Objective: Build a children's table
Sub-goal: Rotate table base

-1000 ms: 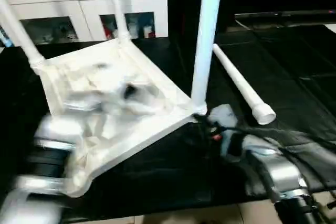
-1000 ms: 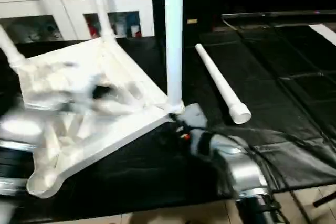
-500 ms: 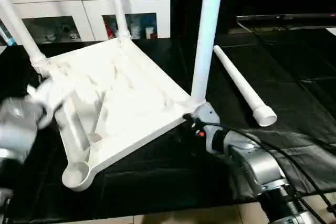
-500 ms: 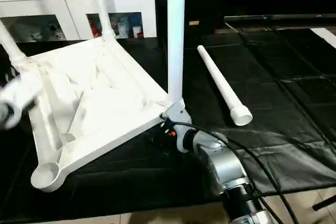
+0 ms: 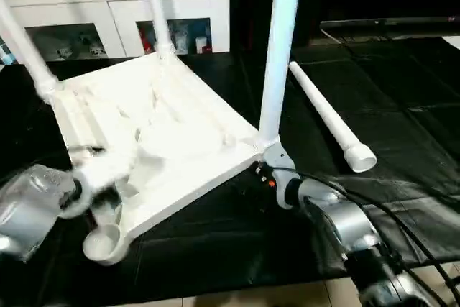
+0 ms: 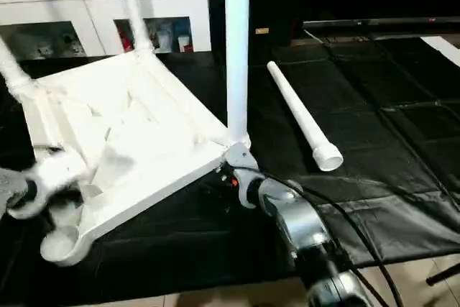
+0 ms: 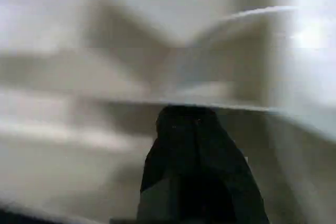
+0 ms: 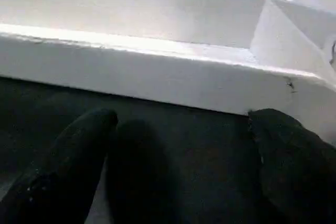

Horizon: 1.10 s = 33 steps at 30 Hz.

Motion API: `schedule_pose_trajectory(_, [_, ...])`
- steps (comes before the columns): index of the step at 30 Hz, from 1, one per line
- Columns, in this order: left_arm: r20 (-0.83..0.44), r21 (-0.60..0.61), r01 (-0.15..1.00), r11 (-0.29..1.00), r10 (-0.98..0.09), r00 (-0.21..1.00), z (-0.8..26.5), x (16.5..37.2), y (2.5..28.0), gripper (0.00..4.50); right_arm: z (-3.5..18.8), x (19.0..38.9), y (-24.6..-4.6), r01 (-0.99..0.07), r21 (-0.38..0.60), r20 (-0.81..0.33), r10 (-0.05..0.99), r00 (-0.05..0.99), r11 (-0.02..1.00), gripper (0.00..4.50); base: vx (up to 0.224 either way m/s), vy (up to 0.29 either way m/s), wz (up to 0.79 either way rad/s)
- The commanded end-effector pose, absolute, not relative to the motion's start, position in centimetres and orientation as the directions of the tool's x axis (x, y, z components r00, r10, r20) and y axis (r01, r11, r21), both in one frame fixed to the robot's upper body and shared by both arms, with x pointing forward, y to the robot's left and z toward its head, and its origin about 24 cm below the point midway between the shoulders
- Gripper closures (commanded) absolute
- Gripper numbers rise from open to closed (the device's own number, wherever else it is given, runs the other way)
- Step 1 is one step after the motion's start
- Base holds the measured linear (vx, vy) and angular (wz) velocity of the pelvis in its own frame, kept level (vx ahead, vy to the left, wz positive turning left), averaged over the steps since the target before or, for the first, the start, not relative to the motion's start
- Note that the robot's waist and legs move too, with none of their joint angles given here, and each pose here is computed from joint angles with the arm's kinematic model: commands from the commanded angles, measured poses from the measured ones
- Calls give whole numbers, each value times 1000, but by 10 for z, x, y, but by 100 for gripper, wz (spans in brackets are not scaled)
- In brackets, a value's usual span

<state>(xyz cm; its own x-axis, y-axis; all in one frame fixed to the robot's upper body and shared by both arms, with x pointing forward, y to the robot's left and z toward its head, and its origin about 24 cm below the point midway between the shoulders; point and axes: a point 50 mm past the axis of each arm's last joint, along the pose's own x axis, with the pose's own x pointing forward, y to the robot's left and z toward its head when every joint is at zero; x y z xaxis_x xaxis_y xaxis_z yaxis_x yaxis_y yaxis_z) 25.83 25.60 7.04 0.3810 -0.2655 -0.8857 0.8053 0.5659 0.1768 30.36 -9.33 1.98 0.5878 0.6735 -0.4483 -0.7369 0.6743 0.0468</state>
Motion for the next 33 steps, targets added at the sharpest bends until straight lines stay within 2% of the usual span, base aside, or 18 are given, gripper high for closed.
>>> schedule_pose_trajectory(1, [-892,-12,874,486,-400,210,55,240,235,449,25,312,-92,-725,24,-426,663,615,688,0,0,0,0])
schedule_pose_trajectory(7, [-842,-109,892,439,-517,151,58,236,216,449,28,319,-90,-718,15,-422,656,626,696,0,0,0,0])
schedule_pose_trajectory(9, [-790,-155,916,370,-603,110,64,236,194,449,30,327,-88,-717,4,-413,654,633,697,0,0,0,0])
schedule_pose_trajectory(16, [-749,-137,943,304,-655,102,63,241,172,449,32,331,-86,-718,-5,-409,654,637,696,0,0,0,0])
schedule_pose_trajectory(21, [-662,67,901,428,-657,362,61,282,149,449,30,332,-85,-717,-5,-406,654,639,697,0,0,0,0])
schedule_pose_trajectory(23, [-653,87,889,449,-649,391,61,286,147,449,29,332,-85,-716,-5,-405,654,639,698,0,0,0,0])
schedule_pose_trajectory(24, [-600,126,840,528,-634,488,64,303,141,449,29,333,-88,-695,7,-405,638,655,719,0,0,0,0])
schedule_pose_trajectory(29, [-570,142,816,560,-628,530,65,310,138,449,30,335,-94,-672,1,-403,615,678,741,0,0,0,0])
schedule_pose_trajectory(30, [-547,148,814,562,-639,541,69,312,137,449,38,340,-104,-644,5,-366,601,711,765,0,0,0,0])
schedule_pose_trajectory(31, [-547,148,814,562,-639,541,69,312,137,449,38,340,-104,-644,5,-366,601,711,765,0,0,0,0])
schedule_pose_trajectory(33, [-517,159,800,578,-642,566,75,315,139,449,50,348,-118,-582,-34,-321,543,776,812,0,0,0,0])
